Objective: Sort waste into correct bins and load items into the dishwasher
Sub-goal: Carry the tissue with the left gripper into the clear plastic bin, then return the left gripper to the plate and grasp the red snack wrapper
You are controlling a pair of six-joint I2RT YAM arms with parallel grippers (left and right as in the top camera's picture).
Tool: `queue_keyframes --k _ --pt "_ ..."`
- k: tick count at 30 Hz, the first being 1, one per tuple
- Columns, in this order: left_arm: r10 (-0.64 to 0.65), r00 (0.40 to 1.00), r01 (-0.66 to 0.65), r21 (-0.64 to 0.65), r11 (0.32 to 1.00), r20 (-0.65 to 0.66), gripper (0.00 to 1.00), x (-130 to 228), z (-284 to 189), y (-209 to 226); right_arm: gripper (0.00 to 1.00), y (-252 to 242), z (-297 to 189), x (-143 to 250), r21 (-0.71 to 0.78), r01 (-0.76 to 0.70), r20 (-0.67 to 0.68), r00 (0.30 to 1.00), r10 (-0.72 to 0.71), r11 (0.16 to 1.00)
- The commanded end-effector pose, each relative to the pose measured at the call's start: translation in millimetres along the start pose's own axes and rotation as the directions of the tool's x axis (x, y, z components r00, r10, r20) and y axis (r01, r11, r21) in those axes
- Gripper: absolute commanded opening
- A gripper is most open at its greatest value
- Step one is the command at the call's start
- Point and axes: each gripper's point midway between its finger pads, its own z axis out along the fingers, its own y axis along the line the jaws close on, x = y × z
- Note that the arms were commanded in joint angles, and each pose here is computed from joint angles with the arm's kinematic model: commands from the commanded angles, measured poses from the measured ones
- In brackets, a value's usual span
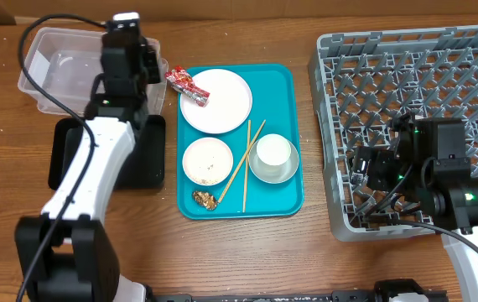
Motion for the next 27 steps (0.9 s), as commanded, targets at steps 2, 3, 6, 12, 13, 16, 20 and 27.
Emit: queue_keyframes --k 2,3,6,12,13,16,20,27 --pt "-0.023 0.996 0.014 -0.103 0.995 -0.083 0.10 34 33 32 1.00 5 -8 -5 -0.017 0.004 0.028 1.000 -0.004 1.000" --pt "-0.026 0.995 0.015 -0.112 0.994 -0.093 0.15 39 38 37 1.00 5 -8 -5 -0.017 0.004 0.027 1.000 -0.004 1.000" --pt "-0.032 0.995 0.021 -0.122 0.992 -0.095 0.63 42 43 42 1.00 5 -8 -4 -0.016 0.003 0.024 1.000 -0.003 1.000" --pt "-0.038 0.999 0.037 -0.030 0.999 -0.009 0.68 3 24 22 1.00 4 -8 -2 -0.015 0.003 0.019 1.000 -0.002 1.000" --pt "-0.038 0.999 0.038 0.000 0.999 0.004 0.67 -5 18 14 1.00 4 -8 -2 -0.015 0.003 0.019 1.000 -0.002 1.000" --pt "-0.054 0.998 0.056 0.140 0.989 -0.012 0.63 -10 0 -23 1.00 4 -8 -2 -0.015 0.002 0.018 1.000 -0.002 1.000" --pt "-0.075 0.988 0.111 0.289 0.951 -0.136 0.67 19 -13 -79 1.00 4 -8 -2 -0.015 0.002 0.018 1.000 -0.002 1.000" --pt "-0.160 0.914 0.275 0.279 0.920 -0.374 0.75 92 -10 -144 1.00 4 -8 -2 -0.015 0.002 0.017 1.000 -0.002 1.000"
